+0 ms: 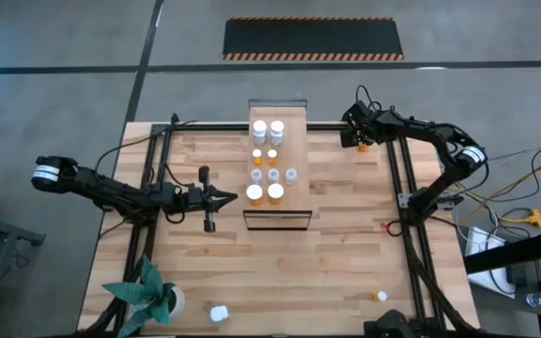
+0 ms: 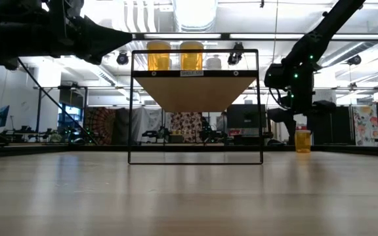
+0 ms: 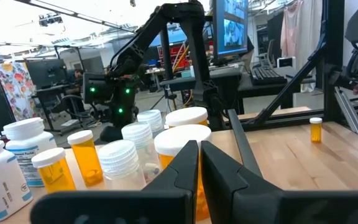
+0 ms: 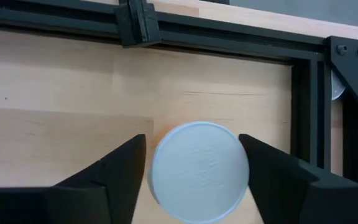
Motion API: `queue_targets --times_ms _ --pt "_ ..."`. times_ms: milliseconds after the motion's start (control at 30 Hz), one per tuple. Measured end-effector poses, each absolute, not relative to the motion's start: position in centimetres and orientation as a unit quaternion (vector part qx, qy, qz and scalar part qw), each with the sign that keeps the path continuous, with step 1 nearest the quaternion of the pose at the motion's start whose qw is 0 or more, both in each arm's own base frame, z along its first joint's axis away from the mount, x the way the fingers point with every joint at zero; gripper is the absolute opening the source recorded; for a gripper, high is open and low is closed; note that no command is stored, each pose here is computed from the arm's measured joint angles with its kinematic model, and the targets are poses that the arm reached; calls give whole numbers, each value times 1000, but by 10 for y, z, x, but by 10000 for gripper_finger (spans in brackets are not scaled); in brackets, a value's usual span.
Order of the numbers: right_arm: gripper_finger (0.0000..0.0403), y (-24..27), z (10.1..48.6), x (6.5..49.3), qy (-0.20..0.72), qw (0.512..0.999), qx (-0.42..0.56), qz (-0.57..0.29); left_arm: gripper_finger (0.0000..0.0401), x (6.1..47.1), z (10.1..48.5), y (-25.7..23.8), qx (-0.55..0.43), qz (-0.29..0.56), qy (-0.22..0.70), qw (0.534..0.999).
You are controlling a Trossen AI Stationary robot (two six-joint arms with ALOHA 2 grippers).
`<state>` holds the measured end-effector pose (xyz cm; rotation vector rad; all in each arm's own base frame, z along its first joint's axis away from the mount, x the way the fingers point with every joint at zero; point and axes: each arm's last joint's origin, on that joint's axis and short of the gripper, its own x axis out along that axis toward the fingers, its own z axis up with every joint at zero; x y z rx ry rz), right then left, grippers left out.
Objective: Pick and place medicine bottles onto shelf by color
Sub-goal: Put the big orange pill bottle aligned with the other big orange pill bottles on the shelf
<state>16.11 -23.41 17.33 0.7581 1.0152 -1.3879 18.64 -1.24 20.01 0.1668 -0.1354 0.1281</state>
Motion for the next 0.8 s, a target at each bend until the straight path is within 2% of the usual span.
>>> queue_targets --times_ms 200,400,567,800 --pt "198 -231 179 161 441 602 323 -582 2 186 200 -12 83 64 -67 992" --pt "199 -212 216 166 447 636 293 -556 2 186 200 -12 84 64 -67 992" --pt "204 -169 271 181 443 709 260 -484 2 186 200 -12 85 64 -67 992" --pt "205 -75 339 207 410 827 198 -329 2 186 200 -12 86 66 -68 992"
